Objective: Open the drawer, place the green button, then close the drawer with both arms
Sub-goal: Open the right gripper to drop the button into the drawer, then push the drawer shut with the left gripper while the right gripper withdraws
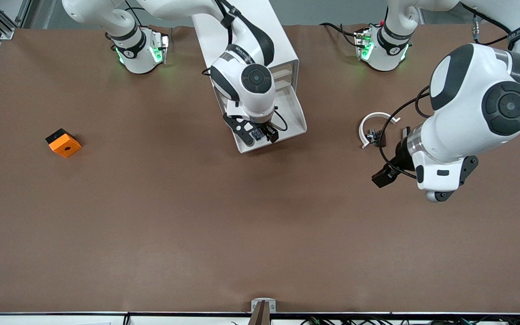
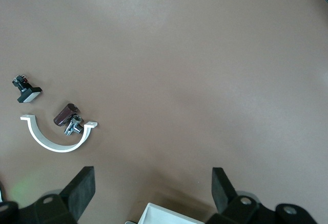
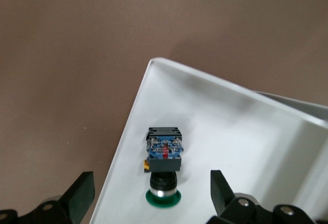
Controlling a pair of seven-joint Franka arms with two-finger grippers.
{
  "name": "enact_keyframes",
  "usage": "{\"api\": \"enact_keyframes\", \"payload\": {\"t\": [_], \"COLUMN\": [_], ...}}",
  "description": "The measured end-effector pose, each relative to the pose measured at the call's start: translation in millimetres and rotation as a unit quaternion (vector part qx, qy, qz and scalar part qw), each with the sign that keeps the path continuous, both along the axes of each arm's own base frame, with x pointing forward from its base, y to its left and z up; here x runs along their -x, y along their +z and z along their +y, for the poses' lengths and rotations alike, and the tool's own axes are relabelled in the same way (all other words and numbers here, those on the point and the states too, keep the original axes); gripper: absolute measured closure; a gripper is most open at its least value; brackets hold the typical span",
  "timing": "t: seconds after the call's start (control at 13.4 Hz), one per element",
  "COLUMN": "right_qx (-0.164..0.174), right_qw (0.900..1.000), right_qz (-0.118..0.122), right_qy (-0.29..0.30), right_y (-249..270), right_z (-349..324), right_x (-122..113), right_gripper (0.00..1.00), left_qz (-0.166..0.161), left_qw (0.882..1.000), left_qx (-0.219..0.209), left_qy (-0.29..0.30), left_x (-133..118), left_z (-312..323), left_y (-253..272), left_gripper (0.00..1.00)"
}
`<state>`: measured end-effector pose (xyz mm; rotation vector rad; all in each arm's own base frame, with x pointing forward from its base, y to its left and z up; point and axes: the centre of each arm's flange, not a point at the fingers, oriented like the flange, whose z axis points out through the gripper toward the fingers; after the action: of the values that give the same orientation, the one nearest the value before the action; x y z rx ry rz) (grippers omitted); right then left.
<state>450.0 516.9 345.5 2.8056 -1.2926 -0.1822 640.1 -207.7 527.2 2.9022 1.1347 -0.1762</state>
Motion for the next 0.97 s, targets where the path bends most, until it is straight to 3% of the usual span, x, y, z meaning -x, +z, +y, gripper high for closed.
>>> {"api": "enact_keyframes", "payload": {"t": [0.3,0.67,0.82,0.97], "right_qx": [0.004,-0.006,-0.02,-0.036], "right_qw": [1.0,0.995,0.987,0.972], "right_qz": [0.011,0.024,0.024,0.025], "right_qy": [0.002,0.098,0.155,0.23], "right_y": [84.9,154.8,179.0,197.7], "right_z": [-31.0,-98.8,-140.1,-189.7], "right_x": [-21.4,-43.5,-59.9,-79.0], "right_gripper": [0.0,0.0,0.0,0.0], "left_qz": [0.0,0.005,0.006,0.014], "left_qw": [1.0,0.999,0.996,0.994], "left_qx": [0.0,0.009,0.012,0.01], "left_qy": [-0.003,-0.05,-0.088,-0.111], "left_x": [-0.1,4.2,-1.5,-4.7], "left_z": [0.4,-32.8,-54.5,-81.8], "left_y": [0.0,-19.1,-52.7,-97.2], "left_gripper": [0.0,0.0,0.0,0.0]}}
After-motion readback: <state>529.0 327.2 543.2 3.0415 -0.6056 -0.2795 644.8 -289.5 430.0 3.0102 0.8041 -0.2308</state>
